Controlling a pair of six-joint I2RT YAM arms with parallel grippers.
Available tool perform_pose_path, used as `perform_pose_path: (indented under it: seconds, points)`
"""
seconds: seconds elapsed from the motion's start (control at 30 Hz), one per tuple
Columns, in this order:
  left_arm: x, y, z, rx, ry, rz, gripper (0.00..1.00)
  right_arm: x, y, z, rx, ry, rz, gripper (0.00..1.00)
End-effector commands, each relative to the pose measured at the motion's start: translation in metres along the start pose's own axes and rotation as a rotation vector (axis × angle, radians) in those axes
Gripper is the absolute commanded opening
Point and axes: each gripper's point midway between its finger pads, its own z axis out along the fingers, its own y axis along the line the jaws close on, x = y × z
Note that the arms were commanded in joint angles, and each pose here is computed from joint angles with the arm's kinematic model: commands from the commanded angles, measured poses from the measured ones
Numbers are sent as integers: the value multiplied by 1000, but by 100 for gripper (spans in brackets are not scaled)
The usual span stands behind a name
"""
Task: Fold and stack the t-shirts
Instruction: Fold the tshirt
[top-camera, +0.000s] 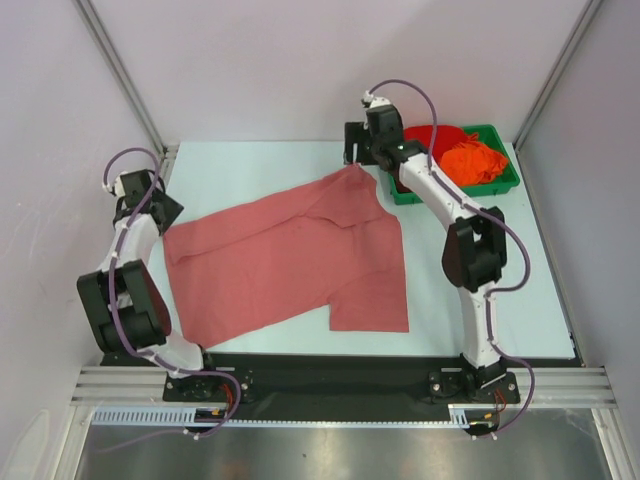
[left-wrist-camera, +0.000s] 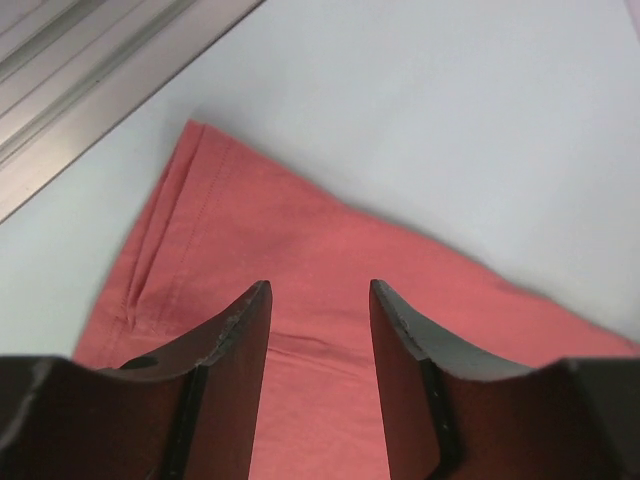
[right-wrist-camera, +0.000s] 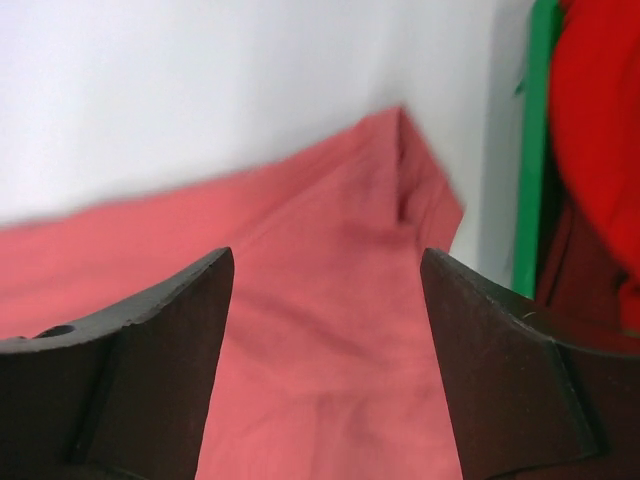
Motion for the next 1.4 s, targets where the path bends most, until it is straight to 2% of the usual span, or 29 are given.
perform_pose_path:
  seconds: [0.0, 0.03, 0.17, 0.37, 0.57, 0.87, 1.03, 1.27, 1.33, 1.37]
  points:
    - [1, -21, -24, 124, 2, 6, 49, 35, 36, -31, -61, 82, -75, 78]
    - [3, -27, -28, 152, 6, 9, 49, 37, 43, -39, -70, 82, -81, 77]
    - [20, -42, -44, 241, 33, 38, 47, 93, 72, -42, -118, 194, -170, 73]
    - [38, -49, -64, 304, 55, 85, 47, 152, 72, -27, -54, 314, -333, 72]
    - [45, -49, -71, 341, 57, 98, 46, 167, 67, -21, -18, 350, -381, 59]
    - [49, -54, -69, 368, 74, 97, 46, 184, 54, -7, 66, 385, -407, 58]
    - [55, -46, -59, 320, 101, 80, 45, 184, 54, -1, 71, 369, -393, 57]
    - [50, -45, -38, 239, 144, 18, 39, 180, 65, 5, 36, 338, -359, 34]
    - [49, -37, -29, 191, 138, 6, 38, 178, 67, 5, 27, 335, -354, 31]
    - [53, -30, -21, 159, 159, -4, 33, 178, 68, 5, 22, 335, -354, 25]
